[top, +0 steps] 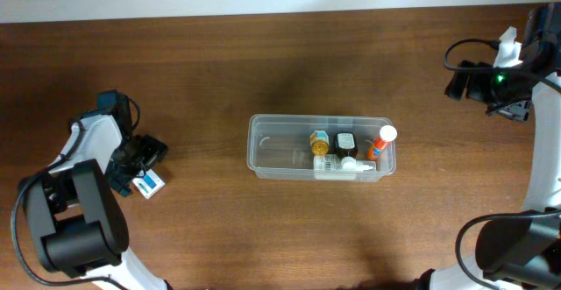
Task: Pack container
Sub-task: 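Grasp the Panadol box with the left gripper, then place the Panadol box into the container with the left gripper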
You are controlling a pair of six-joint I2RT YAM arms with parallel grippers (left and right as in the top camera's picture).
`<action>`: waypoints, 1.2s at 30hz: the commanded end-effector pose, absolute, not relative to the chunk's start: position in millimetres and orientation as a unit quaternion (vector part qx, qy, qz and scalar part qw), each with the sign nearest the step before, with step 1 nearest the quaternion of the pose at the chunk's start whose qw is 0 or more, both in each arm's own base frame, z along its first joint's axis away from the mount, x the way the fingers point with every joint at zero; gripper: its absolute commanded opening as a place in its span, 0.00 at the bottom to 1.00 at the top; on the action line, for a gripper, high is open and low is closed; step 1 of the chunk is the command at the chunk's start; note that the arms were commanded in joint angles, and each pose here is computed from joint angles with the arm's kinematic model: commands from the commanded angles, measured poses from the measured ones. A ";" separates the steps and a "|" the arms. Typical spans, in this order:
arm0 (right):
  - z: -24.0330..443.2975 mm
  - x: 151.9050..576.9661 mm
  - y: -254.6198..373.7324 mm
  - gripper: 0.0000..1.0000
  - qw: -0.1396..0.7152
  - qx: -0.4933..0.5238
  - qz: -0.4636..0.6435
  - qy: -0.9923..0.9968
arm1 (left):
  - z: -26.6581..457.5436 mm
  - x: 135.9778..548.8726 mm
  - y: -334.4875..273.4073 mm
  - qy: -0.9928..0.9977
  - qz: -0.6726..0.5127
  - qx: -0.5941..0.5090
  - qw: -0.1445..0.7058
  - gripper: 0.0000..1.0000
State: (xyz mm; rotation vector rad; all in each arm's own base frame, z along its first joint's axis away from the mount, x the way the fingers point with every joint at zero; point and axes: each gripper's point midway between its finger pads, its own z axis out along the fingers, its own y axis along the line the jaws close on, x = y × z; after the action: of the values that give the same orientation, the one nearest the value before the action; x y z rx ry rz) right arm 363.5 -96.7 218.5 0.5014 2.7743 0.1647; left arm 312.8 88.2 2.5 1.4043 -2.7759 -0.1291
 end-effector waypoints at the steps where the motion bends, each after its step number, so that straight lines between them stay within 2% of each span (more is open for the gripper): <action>1: 215.2 363.3 -94.6 0.98 0.153 0.174 0.065 0.971 | -3.3 312.4 88.9 -0.890 -0.040 0.453 0.018 0.84; 3: 215.2 363.3 -94.7 0.98 0.153 0.174 0.065 0.971 | -3.4 313.4 89.4 -0.890 -0.040 0.453 0.016 0.70; 5: 215.2 363.3 -94.7 0.98 0.153 0.174 0.065 0.971 | -3.4 313.4 89.4 -0.890 -0.040 0.453 0.016 0.63; 12: 215.2 363.2 -94.8 0.98 0.153 0.174 0.064 0.971 | -2.1 310.0 88.5 -0.890 -0.042 0.453 0.023 0.45; 18: 215.2 363.3 -94.7 0.98 0.153 0.174 0.064 0.971 | 18.9 322.0 84.2 -0.912 -0.036 0.409 0.008 0.44; 23: 215.2 363.4 -94.6 0.98 0.153 0.174 0.065 0.971 | 68.5 356.8 66.6 -0.942 -0.021 0.328 -0.071 0.45; 26: 215.2 363.3 -94.6 0.98 0.153 0.174 0.065 0.971 | 113.3 381.4 42.5 -0.959 -0.010 0.248 -0.139 0.44; 31: 215.2 363.5 -94.7 0.98 0.153 0.174 0.065 0.971 | 185.4 406.0 -28.8 -0.969 -0.007 0.012 -0.246 0.45; 36: 215.4 364.0 -94.9 0.98 0.154 0.174 0.064 0.970 | 207.6 395.6 -119.1 -0.928 -0.017 -0.243 -0.282 0.45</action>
State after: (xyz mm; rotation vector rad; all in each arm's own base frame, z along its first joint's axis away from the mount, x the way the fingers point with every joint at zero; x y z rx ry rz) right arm 363.8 -96.8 218.6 0.5005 2.7733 0.1643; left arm 406.1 -79.3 203.1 -0.2449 -3.6958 0.0163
